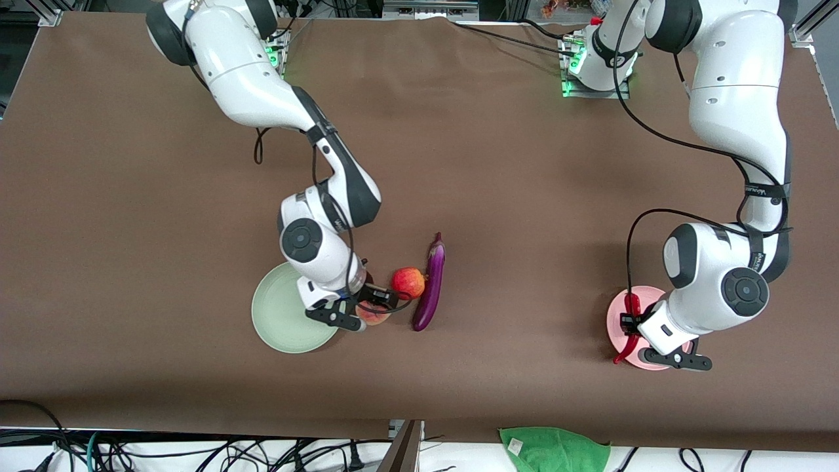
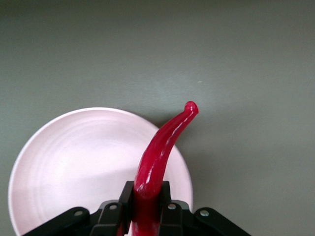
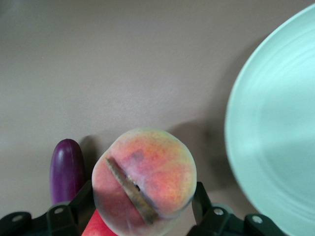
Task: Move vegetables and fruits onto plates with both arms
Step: 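Carry the chili to the pink plate while the right gripper carries the peach, then open the left gripper over the pink plate while the right gripper releases the peach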
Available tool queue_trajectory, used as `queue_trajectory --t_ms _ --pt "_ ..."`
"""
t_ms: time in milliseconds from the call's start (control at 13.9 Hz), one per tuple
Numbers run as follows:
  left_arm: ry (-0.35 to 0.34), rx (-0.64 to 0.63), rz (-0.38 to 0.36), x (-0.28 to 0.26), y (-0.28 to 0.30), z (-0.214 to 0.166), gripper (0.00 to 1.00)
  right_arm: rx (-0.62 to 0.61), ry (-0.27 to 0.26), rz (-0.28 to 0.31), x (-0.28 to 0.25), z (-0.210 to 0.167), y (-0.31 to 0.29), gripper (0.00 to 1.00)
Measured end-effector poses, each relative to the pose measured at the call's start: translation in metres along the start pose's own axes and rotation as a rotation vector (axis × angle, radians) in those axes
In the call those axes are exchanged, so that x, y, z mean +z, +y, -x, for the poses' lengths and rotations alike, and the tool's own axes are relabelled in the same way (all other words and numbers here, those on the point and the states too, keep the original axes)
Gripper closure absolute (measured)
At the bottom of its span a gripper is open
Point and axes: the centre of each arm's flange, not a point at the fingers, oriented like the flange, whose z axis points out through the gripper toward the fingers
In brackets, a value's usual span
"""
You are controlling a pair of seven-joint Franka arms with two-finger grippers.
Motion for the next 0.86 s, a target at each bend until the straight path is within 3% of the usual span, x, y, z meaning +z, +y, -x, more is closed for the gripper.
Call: queue_trajectory --t_ms 216,288,504,792,864 --pt "0.032 0.052 -0.016 0.008 -0.049 0.005 0.75 -0.033 -0.023 0.043 -0.03 -0.025 0.028 0.17" --pt "0.036 0.057 -0.018 0.01 -0.061 0.007 0.71 -0.056 -0.034 0.061 -0.036 -0.035 0.042 0.17" --pt "0.055 0.03 0.025 0.01 -0.059 0.006 0.42 -0.073 -0.085 0.114 -0.045 -0.055 0.082 0.17" --pt "0.069 0.038 0.079 0.005 -0.03 -0.002 0.04 -0.053 -0.105 0.148 -0.025 -0.05 0.112 0.17" --pt "0.068 0.044 0.094 0.005 -0.018 -0.004 0.0 -0.052 -0.107 0.15 -0.02 -0.048 0.114 0.11"
